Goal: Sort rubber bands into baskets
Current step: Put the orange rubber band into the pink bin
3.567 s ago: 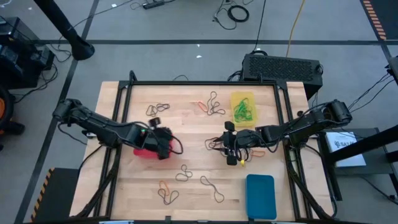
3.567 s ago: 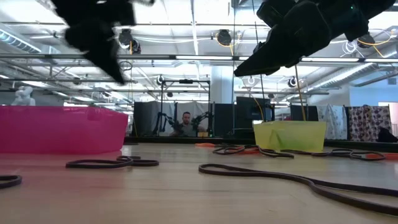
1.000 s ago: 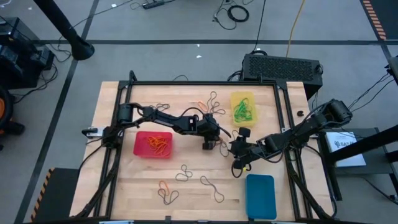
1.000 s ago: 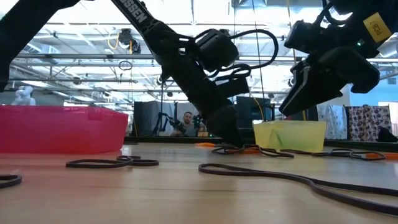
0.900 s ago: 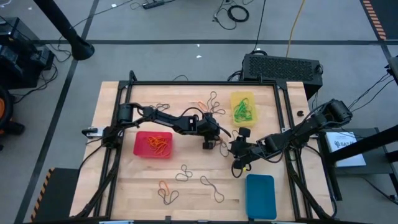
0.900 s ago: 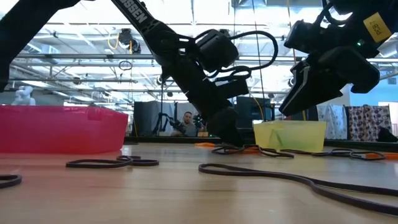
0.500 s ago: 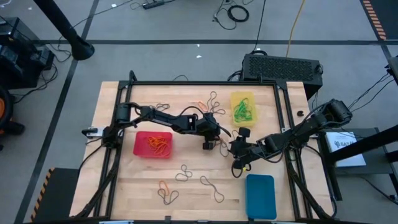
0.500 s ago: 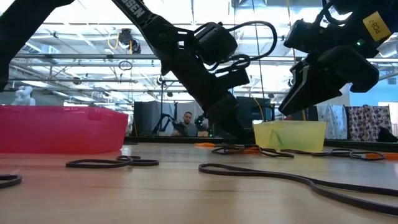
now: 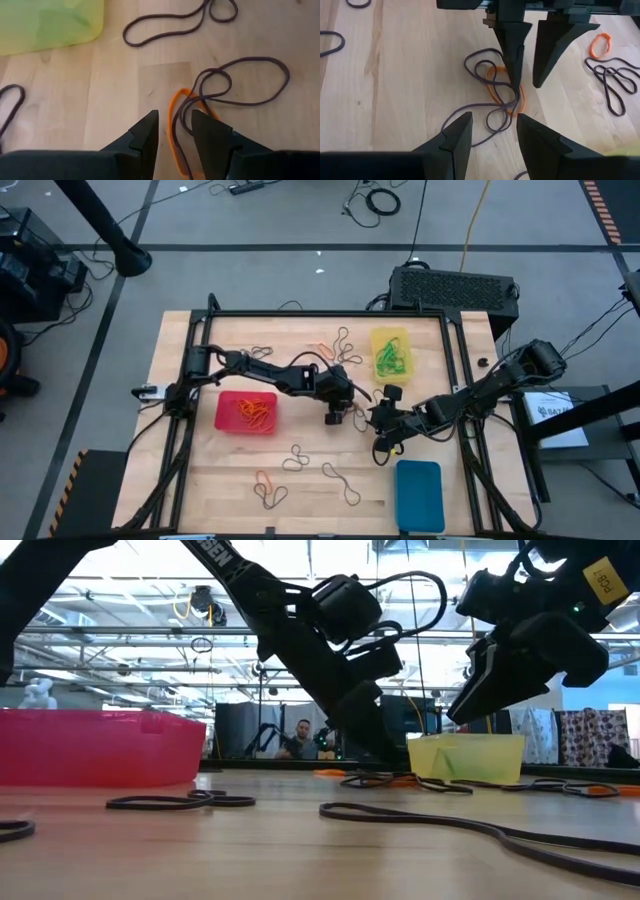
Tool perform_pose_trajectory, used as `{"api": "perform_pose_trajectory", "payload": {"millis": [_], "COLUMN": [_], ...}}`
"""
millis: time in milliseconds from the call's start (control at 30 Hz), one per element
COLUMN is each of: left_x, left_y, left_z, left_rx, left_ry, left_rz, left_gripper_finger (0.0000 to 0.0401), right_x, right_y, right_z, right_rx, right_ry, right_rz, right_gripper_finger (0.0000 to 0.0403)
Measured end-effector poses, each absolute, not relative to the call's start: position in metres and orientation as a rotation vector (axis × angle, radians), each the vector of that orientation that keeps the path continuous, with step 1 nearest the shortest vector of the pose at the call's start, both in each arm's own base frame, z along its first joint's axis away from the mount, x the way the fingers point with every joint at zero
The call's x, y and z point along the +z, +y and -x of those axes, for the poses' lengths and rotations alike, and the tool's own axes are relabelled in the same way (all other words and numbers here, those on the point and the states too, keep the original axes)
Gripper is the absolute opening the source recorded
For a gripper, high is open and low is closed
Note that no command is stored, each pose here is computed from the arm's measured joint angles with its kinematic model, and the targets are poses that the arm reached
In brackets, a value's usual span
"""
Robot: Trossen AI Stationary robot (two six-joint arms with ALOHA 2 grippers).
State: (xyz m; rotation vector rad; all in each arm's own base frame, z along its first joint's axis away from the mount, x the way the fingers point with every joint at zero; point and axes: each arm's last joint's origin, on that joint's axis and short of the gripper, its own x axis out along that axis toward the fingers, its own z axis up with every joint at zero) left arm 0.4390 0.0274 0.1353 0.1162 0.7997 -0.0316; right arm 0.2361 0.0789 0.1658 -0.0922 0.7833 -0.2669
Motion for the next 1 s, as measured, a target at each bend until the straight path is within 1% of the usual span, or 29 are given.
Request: {"api": "perform_pose_trajectory", "payload": {"millis": [533, 833, 1000], "left_x": [0.135, 0.120, 0.119], "left_y": [0.030, 0.030, 0.030], "left_z": [-0.439, -0.442, -0.442], "left_rx": [-0.006, -0.006, -0.002], "left_ry": [0.796, 0.811, 0.816], "left_rz": [-0.124, -0.124, -0.126], "left_gripper_finger": [0.0125, 0.0125, 0.0125], "right_x": [0.166, 0.166, 0.166], "right_y": [0.079, 0.079, 0.079], "right_z": [-0.236, -0.236, -0.237], "right_rx": [-0.265, -0.265, -0.263], "right_ry": [0.784, 0.782, 0.777], "right_rz": [0.096, 0.095, 0.095], "right_gripper_finger": [0.0148, 0.0148, 0.0148]}}
